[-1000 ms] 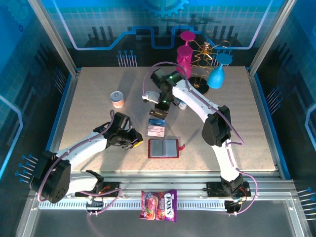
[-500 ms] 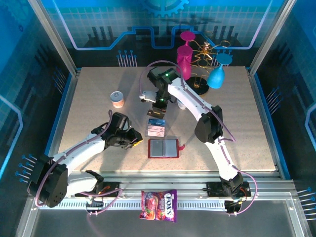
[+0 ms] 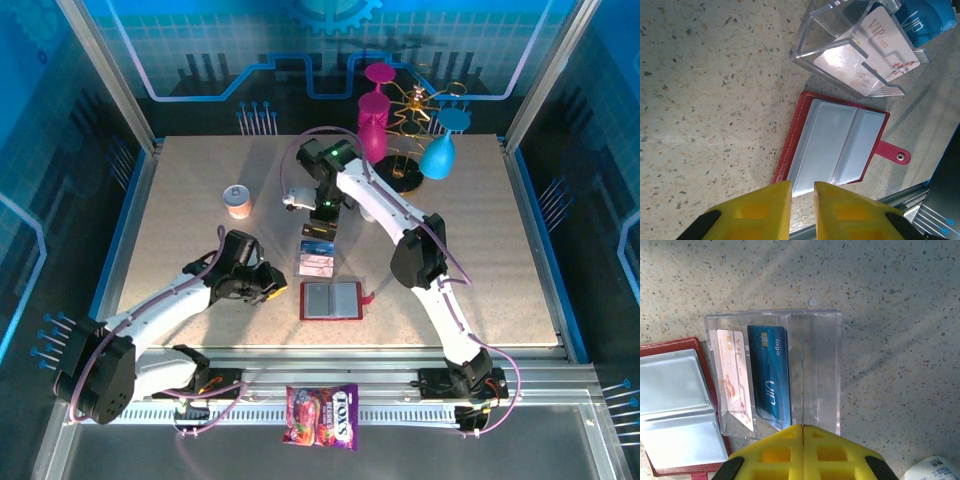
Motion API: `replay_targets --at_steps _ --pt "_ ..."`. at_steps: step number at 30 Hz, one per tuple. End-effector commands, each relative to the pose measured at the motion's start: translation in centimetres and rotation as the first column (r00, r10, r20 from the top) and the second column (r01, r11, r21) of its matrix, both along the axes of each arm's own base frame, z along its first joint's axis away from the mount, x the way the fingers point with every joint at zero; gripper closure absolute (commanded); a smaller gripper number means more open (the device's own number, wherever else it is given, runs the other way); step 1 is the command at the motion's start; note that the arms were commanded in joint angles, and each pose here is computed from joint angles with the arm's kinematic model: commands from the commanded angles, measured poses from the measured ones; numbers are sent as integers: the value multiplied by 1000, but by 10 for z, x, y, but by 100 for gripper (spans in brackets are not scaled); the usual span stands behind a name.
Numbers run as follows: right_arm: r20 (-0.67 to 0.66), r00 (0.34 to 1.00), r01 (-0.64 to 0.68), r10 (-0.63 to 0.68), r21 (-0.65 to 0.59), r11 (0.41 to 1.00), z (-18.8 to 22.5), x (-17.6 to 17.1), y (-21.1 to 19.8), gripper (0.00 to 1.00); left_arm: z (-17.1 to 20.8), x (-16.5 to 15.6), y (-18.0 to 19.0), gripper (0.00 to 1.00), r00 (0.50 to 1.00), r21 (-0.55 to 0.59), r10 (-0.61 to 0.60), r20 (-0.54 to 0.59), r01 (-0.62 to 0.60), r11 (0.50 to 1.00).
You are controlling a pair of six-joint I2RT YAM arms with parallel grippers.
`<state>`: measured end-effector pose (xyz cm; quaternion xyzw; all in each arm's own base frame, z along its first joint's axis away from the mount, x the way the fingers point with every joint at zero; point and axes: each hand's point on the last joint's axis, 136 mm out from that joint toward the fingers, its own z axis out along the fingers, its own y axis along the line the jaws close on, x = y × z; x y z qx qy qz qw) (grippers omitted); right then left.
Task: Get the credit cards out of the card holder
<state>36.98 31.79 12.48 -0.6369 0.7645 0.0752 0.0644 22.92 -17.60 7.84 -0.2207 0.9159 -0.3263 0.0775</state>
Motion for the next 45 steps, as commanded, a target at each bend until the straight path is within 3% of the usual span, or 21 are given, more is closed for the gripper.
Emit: replay_targets --at_steps 1,23,29,45 --pt "-7 999 -37 37 -28 999 -3 -5 1 100 -4 -5 5 80 1000 5 18 -26 -17 1000" --pt "-72 995 -78 75 -39 996 -27 -12 4 100 -4 -4 6 80 999 10 21 -29 -21 1000" --pt "-45 996 -77 74 -72 994 -34 -6 2 87 -5 -5 6 80 999 8 20 -35 -20 1000" --pt "117 993 -19 27 -67 998 -7 20 2 75 -5 -3 7 79 999 4 25 -31 -25 1000"
